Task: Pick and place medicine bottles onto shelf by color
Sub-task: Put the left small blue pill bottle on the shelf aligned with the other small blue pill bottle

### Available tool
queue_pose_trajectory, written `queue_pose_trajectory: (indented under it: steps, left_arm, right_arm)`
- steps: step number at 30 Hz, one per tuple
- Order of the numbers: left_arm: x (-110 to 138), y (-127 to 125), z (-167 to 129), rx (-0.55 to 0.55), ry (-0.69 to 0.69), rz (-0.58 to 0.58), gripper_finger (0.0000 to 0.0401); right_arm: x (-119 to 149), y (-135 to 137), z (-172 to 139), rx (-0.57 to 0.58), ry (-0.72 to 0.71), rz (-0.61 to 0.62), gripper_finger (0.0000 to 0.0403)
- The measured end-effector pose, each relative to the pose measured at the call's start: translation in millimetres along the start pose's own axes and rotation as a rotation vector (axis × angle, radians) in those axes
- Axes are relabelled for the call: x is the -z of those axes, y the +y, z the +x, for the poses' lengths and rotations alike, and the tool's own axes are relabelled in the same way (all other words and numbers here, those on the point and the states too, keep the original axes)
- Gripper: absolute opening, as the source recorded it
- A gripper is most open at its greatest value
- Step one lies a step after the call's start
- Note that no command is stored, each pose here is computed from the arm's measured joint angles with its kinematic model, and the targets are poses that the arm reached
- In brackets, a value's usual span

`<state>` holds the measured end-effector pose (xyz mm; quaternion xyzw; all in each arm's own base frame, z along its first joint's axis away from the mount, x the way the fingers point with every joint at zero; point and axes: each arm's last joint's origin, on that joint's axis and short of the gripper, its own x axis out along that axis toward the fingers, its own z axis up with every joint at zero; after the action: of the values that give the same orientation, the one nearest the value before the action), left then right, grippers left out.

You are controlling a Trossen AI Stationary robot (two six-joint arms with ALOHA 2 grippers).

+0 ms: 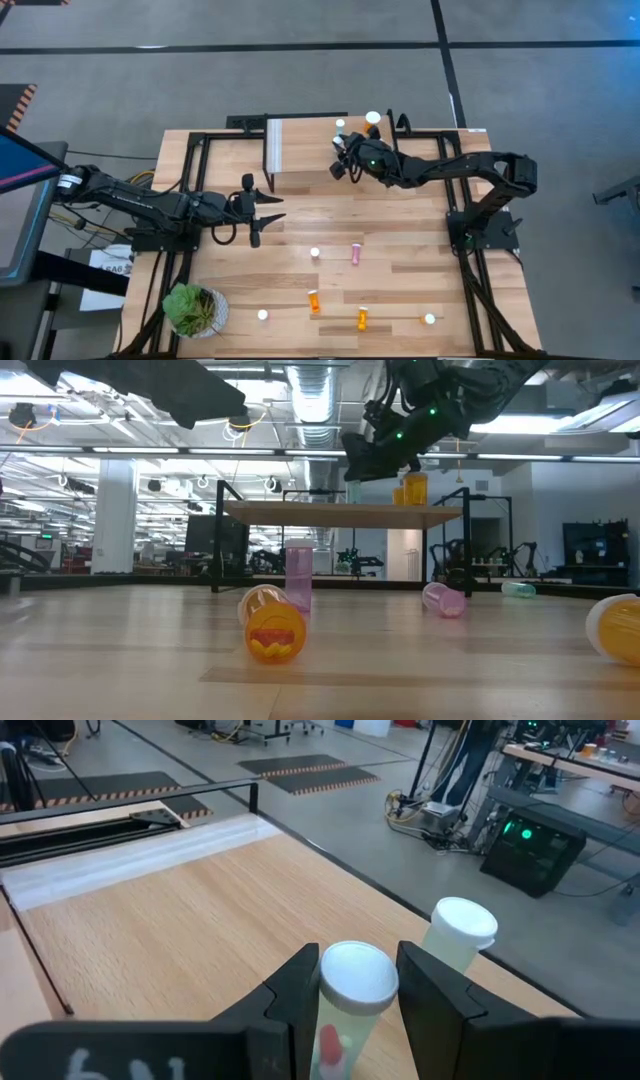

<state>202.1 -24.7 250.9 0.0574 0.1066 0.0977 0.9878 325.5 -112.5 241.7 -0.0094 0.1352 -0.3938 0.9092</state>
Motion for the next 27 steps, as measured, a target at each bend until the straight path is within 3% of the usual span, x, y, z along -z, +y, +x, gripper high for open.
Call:
queue_pose_trajectory:
  steps: [20,27]
  left_arm:
    - [0.0,0.0,0.0,0.0,0.0,0.0,0.0168]
    - [0.0,0.0,0.0,0.0,0.0,0.0,0.0168]
  right_arm:
    - [1.5,-1.0,-0.2,0.03,0.015,-0.035,0.0139]
    - [3.6,-0.6,-0.3,0.028,0.03,-0.045,0.0171]
